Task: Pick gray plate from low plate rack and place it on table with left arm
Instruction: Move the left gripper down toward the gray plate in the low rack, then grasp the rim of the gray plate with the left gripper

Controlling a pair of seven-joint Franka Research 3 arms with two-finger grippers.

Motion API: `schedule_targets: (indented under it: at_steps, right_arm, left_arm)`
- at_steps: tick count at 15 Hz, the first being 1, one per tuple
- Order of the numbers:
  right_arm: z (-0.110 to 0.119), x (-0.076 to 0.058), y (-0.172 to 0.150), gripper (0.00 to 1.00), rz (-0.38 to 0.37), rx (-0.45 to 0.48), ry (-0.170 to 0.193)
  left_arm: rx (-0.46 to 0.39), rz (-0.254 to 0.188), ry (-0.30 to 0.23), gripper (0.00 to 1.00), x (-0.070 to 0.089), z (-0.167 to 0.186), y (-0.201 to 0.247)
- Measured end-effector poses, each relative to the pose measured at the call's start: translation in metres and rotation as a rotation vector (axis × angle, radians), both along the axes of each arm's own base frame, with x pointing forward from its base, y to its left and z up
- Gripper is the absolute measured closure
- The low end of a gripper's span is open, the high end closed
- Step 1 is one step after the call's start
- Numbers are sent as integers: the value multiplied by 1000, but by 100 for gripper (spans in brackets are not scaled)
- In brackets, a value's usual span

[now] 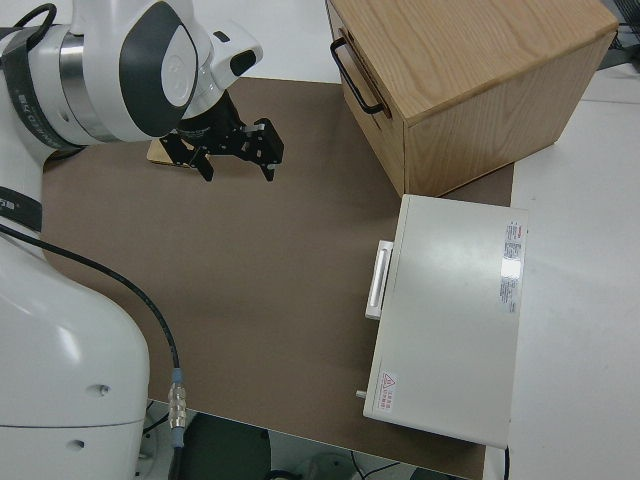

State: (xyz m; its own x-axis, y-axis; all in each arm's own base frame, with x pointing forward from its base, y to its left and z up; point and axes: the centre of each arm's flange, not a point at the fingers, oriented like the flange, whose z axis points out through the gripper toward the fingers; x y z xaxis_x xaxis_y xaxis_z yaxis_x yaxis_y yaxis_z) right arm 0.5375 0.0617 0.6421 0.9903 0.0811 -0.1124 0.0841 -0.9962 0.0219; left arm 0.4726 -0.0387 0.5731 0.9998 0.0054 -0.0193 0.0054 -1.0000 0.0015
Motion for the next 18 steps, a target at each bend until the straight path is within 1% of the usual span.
schedule_targets:
  at_steps: [2,4,6,8,11,15,18]
  right_arm:
    - [0,0,0,1,0,0,0]
    - [0,0,0,1,0,0,0]
    - [0,0,0,1,0,0,0]
    - [0,0,0,1,0,0,0]
    - [0,0,0,1,0,0,0]
    - [0,0,0,1,0,0,0]
    - [0,0,0,1,0,0,0]
  left_arm:
    - [3,2,-18,0,-19,-11,1]
    - [5,3,-21,0,-31,-18,2]
    - [32,-1,-20,0,-35,-21,5]
    - [77,0,-22,0,-35,-23,13]
    - [97,56,-30,0,-33,-23,43]
    - [99,151,-40,0,-34,-21,89]
    - [95,195,-40,0,-37,-21,109]
